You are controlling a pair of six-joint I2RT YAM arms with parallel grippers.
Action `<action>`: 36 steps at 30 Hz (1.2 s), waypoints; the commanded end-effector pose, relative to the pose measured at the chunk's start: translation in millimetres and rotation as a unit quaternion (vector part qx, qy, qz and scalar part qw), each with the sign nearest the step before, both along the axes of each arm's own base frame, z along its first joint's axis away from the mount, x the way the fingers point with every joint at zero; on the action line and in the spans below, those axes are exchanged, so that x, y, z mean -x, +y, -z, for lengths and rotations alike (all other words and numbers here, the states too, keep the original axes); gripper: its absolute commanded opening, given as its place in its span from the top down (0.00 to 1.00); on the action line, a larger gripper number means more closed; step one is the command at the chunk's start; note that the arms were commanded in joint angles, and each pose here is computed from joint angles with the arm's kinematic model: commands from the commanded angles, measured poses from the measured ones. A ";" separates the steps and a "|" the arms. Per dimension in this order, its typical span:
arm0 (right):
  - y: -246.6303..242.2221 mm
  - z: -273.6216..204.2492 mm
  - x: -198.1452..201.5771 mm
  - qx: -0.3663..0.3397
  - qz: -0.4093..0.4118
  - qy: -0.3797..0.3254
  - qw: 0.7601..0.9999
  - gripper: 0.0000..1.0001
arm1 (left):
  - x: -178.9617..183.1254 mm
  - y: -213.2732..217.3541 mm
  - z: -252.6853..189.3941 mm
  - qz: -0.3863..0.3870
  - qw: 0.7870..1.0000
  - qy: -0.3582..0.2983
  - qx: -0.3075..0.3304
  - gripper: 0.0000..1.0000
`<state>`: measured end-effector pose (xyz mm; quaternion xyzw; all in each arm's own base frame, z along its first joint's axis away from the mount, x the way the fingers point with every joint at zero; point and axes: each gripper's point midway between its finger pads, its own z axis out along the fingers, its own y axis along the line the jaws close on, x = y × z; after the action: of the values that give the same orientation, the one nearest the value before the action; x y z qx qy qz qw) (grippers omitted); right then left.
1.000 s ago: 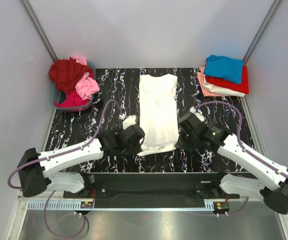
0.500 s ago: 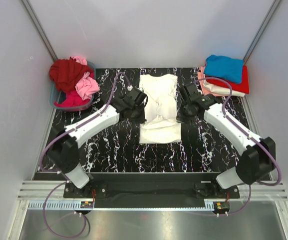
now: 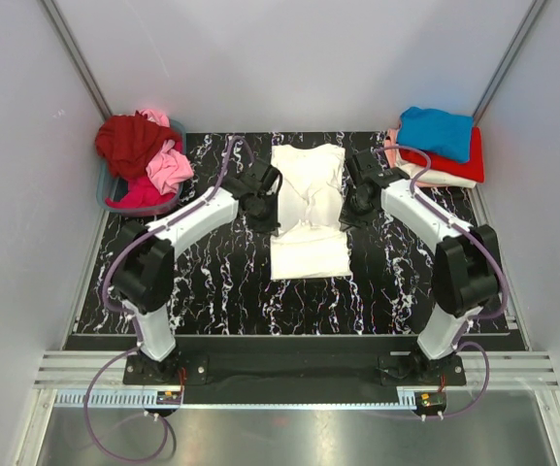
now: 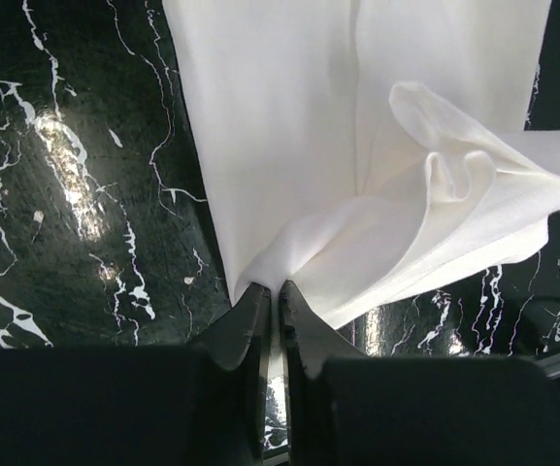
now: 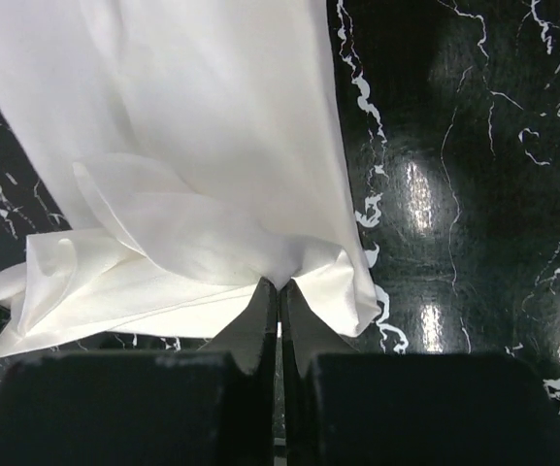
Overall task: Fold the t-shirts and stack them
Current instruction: Fold the tshirt
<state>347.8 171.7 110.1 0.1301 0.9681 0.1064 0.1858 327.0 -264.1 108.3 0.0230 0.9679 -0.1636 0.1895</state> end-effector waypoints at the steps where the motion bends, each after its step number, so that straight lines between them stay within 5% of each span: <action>1: 7.2 4.5 -15.5 -0.020 0.001 -0.002 1.000 1.00 | -14.0 -9.4 6.0 0.028 0.999 0.000 0.016 0.89; 16: -11.6 42.7 -40.4 -0.002 0.052 0.028 0.998 1.00 | -53.3 -15.5 35.4 0.050 0.998 0.013 0.027 0.82; 23: -17.9 52.3 -64.4 -0.006 0.045 0.033 0.998 0.98 | -69.5 -9.4 47.0 0.037 0.999 0.025 0.029 0.71; 25: -14.3 53.8 -72.2 -0.013 0.024 0.033 0.999 0.75 | -71.1 -5.1 56.4 0.033 0.998 0.041 0.021 0.62; 28: -21.5 48.0 -91.4 0.002 0.016 0.029 0.999 0.21 | -88.8 5.5 46.5 0.025 0.999 0.046 0.009 0.37; 29: -27.2 47.0 -91.9 0.011 0.018 0.037 0.999 0.13 | -97.9 14.0 38.4 0.021 0.999 0.037 0.003 0.32; 32: -45.8 3.2 -112.3 0.019 0.034 -0.003 0.999 0.03 | -121.8 24.9 -19.0 0.008 0.999 -0.034 0.003 0.14; 36: -62.8 -47.2 -105.1 0.038 0.045 -0.057 0.997 0.01 | -111.2 39.8 -100.4 -0.015 0.989 -0.142 0.020 0.08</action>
<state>465.0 128.1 94.9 0.1683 0.9625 0.0840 0.1957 442.0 -233.4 103.4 0.0183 0.9660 -0.1575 0.2042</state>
